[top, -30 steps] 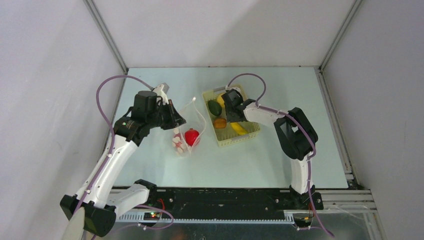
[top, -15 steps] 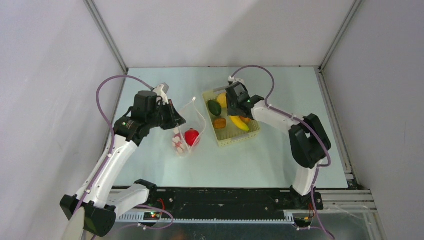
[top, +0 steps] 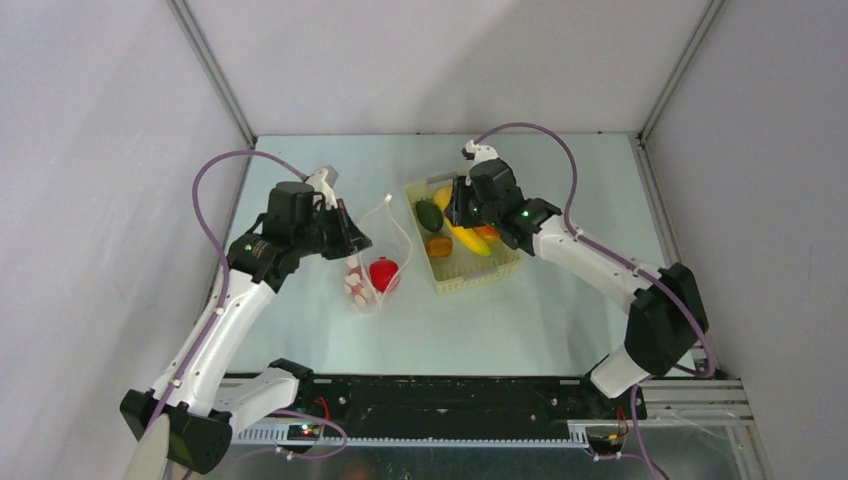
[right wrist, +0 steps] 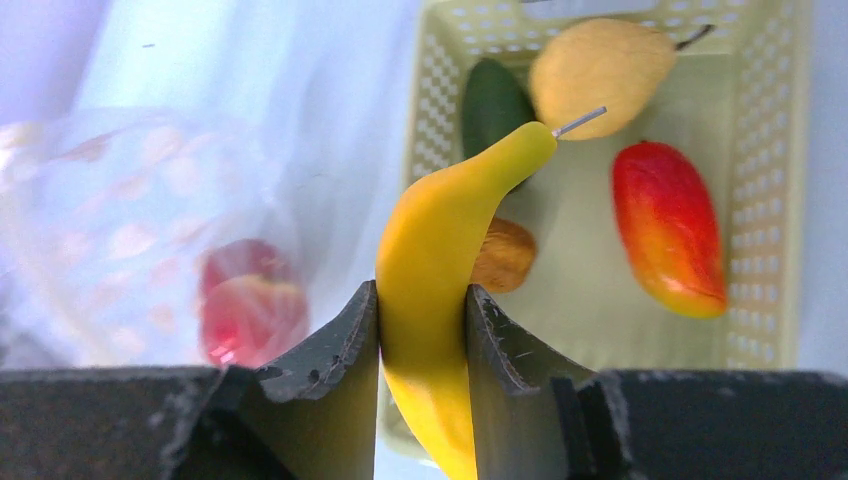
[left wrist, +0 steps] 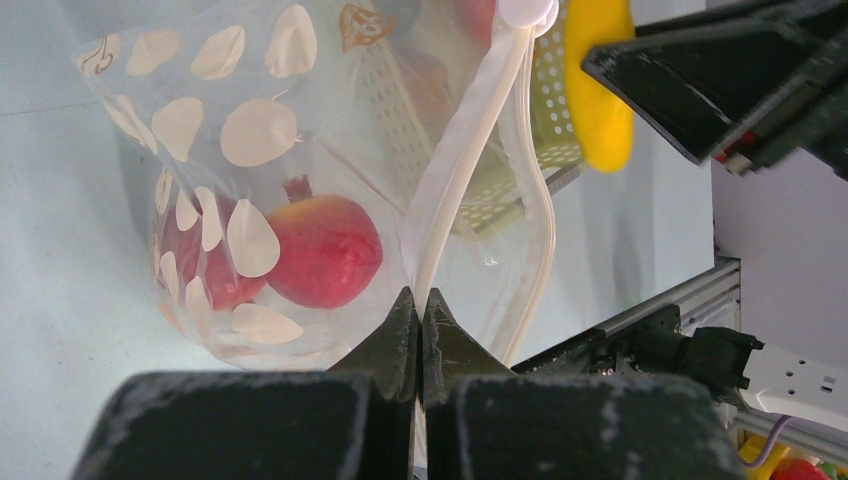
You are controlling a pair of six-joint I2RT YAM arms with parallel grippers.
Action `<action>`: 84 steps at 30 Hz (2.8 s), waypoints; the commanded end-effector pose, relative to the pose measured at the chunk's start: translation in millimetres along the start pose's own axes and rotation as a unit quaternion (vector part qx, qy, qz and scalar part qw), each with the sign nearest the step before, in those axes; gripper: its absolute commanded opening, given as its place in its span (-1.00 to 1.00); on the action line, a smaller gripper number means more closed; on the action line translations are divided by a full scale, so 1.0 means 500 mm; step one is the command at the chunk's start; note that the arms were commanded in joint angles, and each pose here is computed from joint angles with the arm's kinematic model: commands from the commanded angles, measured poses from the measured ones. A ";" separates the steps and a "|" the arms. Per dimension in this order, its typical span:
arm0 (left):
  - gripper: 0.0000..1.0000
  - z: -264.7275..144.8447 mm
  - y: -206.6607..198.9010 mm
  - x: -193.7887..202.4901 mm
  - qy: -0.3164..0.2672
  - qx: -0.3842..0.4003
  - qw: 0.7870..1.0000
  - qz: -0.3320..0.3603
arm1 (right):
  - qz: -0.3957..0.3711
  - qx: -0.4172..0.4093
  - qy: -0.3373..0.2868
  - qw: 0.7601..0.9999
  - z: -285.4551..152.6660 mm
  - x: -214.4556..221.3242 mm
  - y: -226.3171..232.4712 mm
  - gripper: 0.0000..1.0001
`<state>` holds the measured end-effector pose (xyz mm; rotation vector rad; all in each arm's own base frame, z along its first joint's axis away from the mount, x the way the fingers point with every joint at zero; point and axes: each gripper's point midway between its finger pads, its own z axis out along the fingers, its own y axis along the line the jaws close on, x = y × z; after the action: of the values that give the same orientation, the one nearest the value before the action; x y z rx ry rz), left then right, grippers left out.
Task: Place the food in the zip-top bag and seal the zipper
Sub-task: Place the fake fruit in the zipper food storage bag.
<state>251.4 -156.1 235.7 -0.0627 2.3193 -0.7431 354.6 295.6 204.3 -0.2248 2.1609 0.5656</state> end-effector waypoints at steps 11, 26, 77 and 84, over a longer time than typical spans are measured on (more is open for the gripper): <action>-1.00 -0.006 -0.019 -0.023 -0.018 0.021 1.000 0.008 | 0.034 -0.292 -0.205 0.934 -0.255 -0.172 0.268 -0.88; -1.00 -0.004 -0.023 -0.018 -0.012 0.028 1.000 0.003 | 0.059 -0.403 -0.275 0.871 -0.233 -0.180 0.424 -0.86; -1.00 -0.017 -0.030 -0.027 -0.029 0.034 0.999 0.004 | -0.007 -0.199 -0.103 0.975 -0.077 0.090 0.331 -0.84; -1.00 -0.016 -0.031 -0.025 -0.026 0.036 0.999 0.005 | -0.077 -0.229 -0.108 0.964 -0.107 0.100 0.370 -0.85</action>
<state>249.8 -159.5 239.6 -0.0576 2.3099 -0.7757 236.3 425.1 229.4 -0.4363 1.8386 0.9551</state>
